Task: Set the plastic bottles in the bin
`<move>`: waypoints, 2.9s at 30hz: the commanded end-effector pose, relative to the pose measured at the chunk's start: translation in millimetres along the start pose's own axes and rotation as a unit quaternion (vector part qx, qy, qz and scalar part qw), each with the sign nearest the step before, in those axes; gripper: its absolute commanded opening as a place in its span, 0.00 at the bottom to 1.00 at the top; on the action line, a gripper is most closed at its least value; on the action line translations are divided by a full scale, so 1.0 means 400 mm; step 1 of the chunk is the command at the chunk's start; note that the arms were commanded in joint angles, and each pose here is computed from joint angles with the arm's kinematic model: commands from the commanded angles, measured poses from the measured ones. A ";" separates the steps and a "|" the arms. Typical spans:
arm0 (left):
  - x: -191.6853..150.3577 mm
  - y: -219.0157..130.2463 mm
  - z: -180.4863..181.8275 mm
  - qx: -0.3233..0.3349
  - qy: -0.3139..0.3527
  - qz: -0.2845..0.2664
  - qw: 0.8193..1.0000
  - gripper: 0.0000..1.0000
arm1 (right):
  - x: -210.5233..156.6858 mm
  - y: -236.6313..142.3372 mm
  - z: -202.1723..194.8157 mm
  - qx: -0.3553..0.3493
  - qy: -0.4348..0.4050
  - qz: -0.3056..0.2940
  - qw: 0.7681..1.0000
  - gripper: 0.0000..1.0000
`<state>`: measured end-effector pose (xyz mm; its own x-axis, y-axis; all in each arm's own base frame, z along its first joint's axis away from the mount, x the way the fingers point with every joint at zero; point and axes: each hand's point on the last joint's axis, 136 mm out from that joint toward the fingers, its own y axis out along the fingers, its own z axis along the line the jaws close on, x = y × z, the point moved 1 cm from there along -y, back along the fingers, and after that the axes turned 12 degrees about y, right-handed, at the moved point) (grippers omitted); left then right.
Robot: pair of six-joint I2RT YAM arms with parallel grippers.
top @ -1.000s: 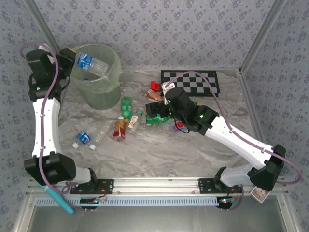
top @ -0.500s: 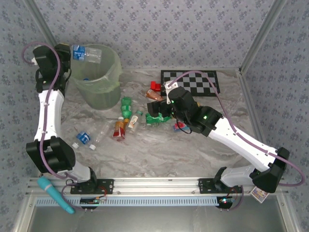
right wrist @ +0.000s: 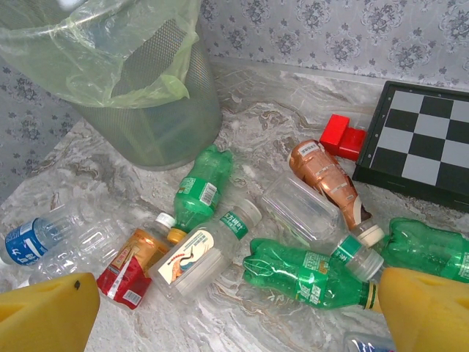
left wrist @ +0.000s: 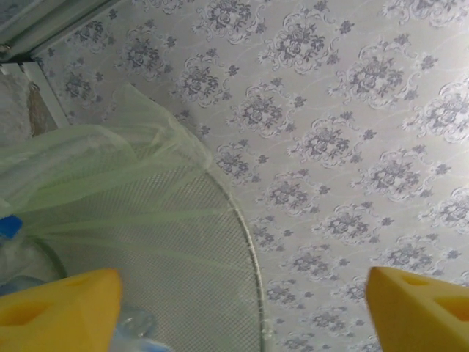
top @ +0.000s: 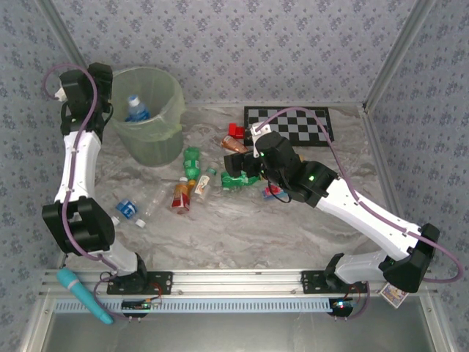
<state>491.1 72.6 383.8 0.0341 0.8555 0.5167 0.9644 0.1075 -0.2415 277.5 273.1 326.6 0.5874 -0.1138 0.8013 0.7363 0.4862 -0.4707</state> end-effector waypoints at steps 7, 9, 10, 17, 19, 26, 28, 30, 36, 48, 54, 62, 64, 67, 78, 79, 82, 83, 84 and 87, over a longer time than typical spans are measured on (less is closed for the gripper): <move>0.035 -0.082 -0.076 -0.013 0.058 0.002 0.998 1.00 | 0.004 -0.006 -0.011 -0.008 0.003 -0.003 1.000 1.00; 0.024 -0.090 -0.091 -0.020 0.070 0.015 0.997 1.00 | 0.000 -0.004 -0.016 -0.012 0.007 -0.001 1.000 0.99; 0.018 -0.093 -0.097 -0.023 0.076 0.021 0.997 1.00 | -0.007 -0.002 -0.018 -0.014 0.010 0.003 1.000 0.99; -0.051 -0.139 -0.161 -0.054 0.141 0.066 0.986 1.00 | -0.045 0.019 -0.095 -0.064 0.052 0.028 0.996 1.00; -0.079 -0.155 -0.175 -0.062 0.160 0.080 0.982 1.00 | -0.058 0.027 -0.132 -0.087 0.073 0.035 0.993 1.00; -0.223 -0.222 -0.227 -0.104 0.241 0.144 0.954 1.00 | -0.126 0.043 -0.287 -0.197 0.169 0.061 0.964 0.99; -0.266 -0.242 -0.234 -0.113 0.257 0.163 0.946 1.00 | -0.147 0.046 -0.326 -0.229 0.188 0.071 0.952 0.99; -0.313 -0.266 -0.240 -0.125 0.271 0.182 0.937 1.00 | -0.168 0.050 -0.369 -0.262 0.216 0.079 0.937 1.00; -0.423 -0.325 -0.245 -0.150 0.301 0.228 0.914 1.00 | -0.281 0.083 -0.457 -0.307 0.315 0.137 0.887 1.00; -0.509 -0.407 -0.193 -0.148 0.327 0.269 0.894 1.00 | -0.386 0.183 -0.511 -0.345 0.411 0.179 0.825 1.00; -0.504 -0.428 -0.171 -0.143 0.328 0.268 0.895 1.00 | -0.424 0.232 -0.508 -0.352 0.424 0.210 0.807 0.99; -0.499 -0.445 -0.149 -0.136 0.331 0.266 0.895 1.00 | -0.470 0.265 -0.514 -0.362 0.426 0.239 0.794 0.99; -0.499 -0.445 -0.144 -0.134 0.331 0.265 0.896 1.00 | -0.477 0.262 -0.521 -0.368 0.421 0.241 0.793 0.98; -0.499 -0.448 -0.140 -0.134 0.330 0.266 0.896 1.00 | -0.482 0.257 -0.530 -0.371 0.410 0.237 0.799 0.95; -0.513 -0.438 -0.137 -0.132 0.328 0.275 0.894 1.00 | -0.504 0.216 -0.523 -0.372 0.375 0.240 0.814 0.89; -0.514 -0.438 -0.137 -0.133 0.327 0.276 0.894 1.00 | -0.506 0.213 -0.522 -0.372 0.371 0.240 0.816 0.88; -0.517 -0.438 -0.133 -0.131 0.326 0.279 0.894 1.00 | -0.510 0.210 -0.518 -0.368 0.359 0.241 0.823 0.85; -0.517 -0.439 -0.133 -0.132 0.326 0.280 0.894 1.00 | -0.509 0.208 -0.518 -0.368 0.357 0.239 0.825 0.85; -0.517 -0.440 -0.132 -0.131 0.325 0.280 0.894 1.00 | -0.510 0.207 -0.518 -0.367 0.354 0.238 0.827 0.84; -0.517 -0.442 -0.129 -0.130 0.325 0.281 0.893 1.00 | -0.508 0.205 -0.518 -0.365 0.350 0.234 0.831 0.82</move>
<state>332.0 -148.8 357.2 0.6024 0.2589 0.7550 0.7723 -0.4281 -0.4693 289.6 162.8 44.3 0.7239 -0.6756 0.1397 0.2082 0.0209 -0.9779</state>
